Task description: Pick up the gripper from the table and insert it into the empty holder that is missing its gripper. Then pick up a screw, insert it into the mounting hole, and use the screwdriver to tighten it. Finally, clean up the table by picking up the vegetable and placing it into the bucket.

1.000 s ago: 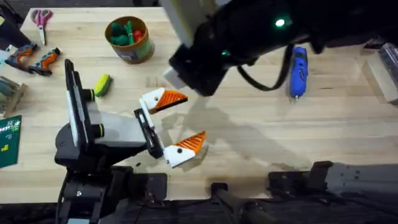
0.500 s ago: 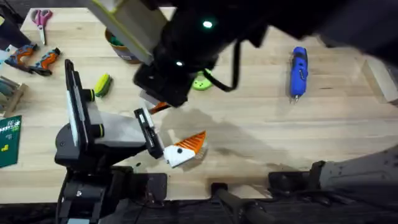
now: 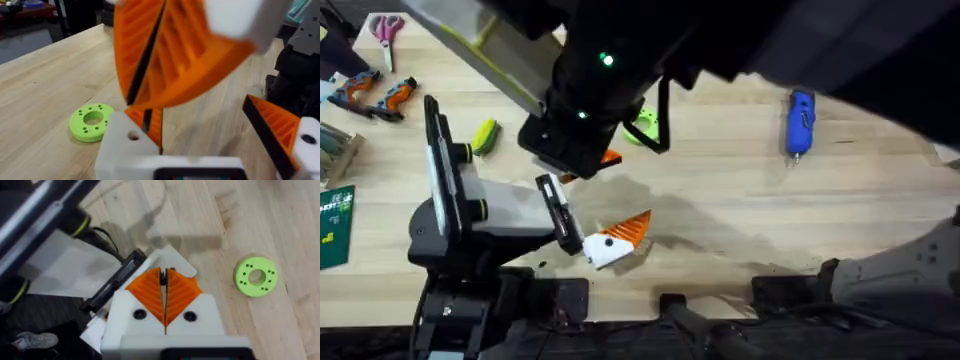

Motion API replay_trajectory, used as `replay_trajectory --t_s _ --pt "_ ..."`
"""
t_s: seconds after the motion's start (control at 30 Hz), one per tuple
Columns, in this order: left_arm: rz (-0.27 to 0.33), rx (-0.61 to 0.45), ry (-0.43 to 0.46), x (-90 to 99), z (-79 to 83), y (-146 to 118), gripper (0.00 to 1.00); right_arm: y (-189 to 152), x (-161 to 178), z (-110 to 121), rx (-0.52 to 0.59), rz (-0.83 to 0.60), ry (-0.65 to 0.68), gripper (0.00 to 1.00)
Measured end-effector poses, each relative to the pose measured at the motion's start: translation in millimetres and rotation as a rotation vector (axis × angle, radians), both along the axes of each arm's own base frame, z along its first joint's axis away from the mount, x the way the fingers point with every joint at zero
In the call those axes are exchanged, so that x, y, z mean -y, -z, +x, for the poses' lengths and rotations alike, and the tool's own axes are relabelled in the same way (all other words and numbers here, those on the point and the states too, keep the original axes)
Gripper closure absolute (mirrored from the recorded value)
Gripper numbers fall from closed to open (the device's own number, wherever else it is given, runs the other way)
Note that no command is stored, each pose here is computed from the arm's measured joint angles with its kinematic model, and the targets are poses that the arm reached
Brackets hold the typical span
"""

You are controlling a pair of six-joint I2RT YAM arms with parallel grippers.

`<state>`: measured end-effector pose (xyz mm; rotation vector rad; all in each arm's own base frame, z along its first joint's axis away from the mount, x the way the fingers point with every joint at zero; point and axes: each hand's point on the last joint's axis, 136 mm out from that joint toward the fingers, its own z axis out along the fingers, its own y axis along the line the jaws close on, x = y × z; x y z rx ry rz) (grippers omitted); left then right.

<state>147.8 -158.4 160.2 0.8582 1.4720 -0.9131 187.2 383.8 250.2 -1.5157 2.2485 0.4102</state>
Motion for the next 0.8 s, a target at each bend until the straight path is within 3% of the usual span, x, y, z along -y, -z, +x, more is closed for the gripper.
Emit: replay_trajectory --t_s 0.8 --pt "0.0 0.0 0.0 0.0 0.0 0.0 0.008 6.6 5.1 5.4 0.027 -0.045 0.016 0.996"
